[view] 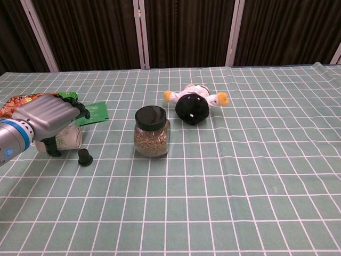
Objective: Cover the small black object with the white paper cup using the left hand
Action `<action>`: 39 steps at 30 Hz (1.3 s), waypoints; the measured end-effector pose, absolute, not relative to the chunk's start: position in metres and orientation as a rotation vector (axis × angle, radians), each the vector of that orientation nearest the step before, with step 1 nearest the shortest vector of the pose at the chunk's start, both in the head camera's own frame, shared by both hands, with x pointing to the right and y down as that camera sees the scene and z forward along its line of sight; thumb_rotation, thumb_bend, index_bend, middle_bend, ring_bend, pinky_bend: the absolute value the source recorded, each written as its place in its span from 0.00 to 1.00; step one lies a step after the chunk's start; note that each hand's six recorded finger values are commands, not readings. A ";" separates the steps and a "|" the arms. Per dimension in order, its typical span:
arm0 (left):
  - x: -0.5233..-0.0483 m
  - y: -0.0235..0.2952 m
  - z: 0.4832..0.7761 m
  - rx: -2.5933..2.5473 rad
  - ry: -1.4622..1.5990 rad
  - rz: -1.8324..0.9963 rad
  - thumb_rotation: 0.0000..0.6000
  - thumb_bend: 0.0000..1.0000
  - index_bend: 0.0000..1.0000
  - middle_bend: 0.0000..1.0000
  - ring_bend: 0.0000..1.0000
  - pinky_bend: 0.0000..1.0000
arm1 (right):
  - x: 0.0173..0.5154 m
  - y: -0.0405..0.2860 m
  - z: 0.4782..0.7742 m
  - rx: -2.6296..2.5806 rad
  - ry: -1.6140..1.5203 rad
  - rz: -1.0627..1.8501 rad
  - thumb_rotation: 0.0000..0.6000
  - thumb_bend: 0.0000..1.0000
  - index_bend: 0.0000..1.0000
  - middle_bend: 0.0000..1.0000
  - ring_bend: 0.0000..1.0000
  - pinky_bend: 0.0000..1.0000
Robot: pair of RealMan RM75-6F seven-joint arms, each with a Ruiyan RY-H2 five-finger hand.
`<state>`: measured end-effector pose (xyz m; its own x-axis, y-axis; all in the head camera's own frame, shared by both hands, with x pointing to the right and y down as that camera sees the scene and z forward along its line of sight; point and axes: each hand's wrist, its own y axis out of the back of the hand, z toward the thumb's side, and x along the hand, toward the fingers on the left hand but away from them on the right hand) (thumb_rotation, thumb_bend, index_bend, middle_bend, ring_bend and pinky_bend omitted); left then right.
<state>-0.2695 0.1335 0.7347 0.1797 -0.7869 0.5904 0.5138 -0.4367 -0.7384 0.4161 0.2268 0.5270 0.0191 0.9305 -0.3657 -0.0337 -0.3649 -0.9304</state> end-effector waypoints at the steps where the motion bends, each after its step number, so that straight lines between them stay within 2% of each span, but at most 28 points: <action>1: -0.270 0.133 0.736 -1.364 0.290 -1.515 1.00 0.01 0.22 0.18 0.16 0.23 | 0.416 0.227 0.527 -1.467 -0.967 1.472 1.00 0.00 0.06 0.00 0.00 0.00; 3: -0.271 0.133 0.737 -1.370 0.299 -1.520 1.00 0.01 0.29 0.26 0.24 0.33 | 0.416 0.227 0.527 -1.468 -0.967 1.473 1.00 0.00 0.06 0.00 0.00 0.00; 5: -0.271 0.132 0.736 -1.375 0.315 -1.520 1.00 0.01 0.41 0.40 0.37 0.46 | 0.417 0.226 0.527 -1.467 -0.967 1.475 1.00 0.00 0.06 0.00 0.00 0.00; 8: -0.273 0.129 0.734 -1.375 0.345 -1.529 1.00 0.01 0.49 0.47 0.44 0.52 | 0.417 0.226 0.527 -1.468 -0.970 1.475 1.00 0.00 0.06 0.00 0.00 0.00; 18: -0.281 0.111 0.708 -1.501 0.583 -1.533 1.00 0.01 0.52 0.48 0.45 0.54 | 0.417 0.227 0.526 -1.473 -0.973 1.470 1.00 0.00 0.06 0.00 0.00 0.00; 24: -0.285 0.107 0.694 -1.795 0.917 -1.465 1.00 0.01 0.51 0.43 0.40 0.48 | 0.414 0.227 0.525 -1.482 -0.971 1.461 1.00 0.00 0.06 0.00 0.00 0.00; 32: -0.293 0.111 0.687 -2.308 1.462 -1.179 1.00 0.01 0.50 0.38 0.35 0.44 | 0.413 0.228 0.527 -1.487 -0.960 1.464 1.00 0.00 0.06 0.00 0.00 0.00; 39: -0.297 0.125 0.696 -2.549 1.641 -0.956 1.00 0.01 0.50 0.38 0.34 0.43 | 0.414 0.228 0.528 -1.484 -0.961 1.470 1.00 0.00 0.06 0.00 0.00 0.00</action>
<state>-0.2973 0.1248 0.6963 0.2867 -0.8166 0.5010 -0.8387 -0.4667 -0.2808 0.4141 0.2279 0.5277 0.0282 0.9263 -0.3757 -0.0277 -0.3750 -0.9266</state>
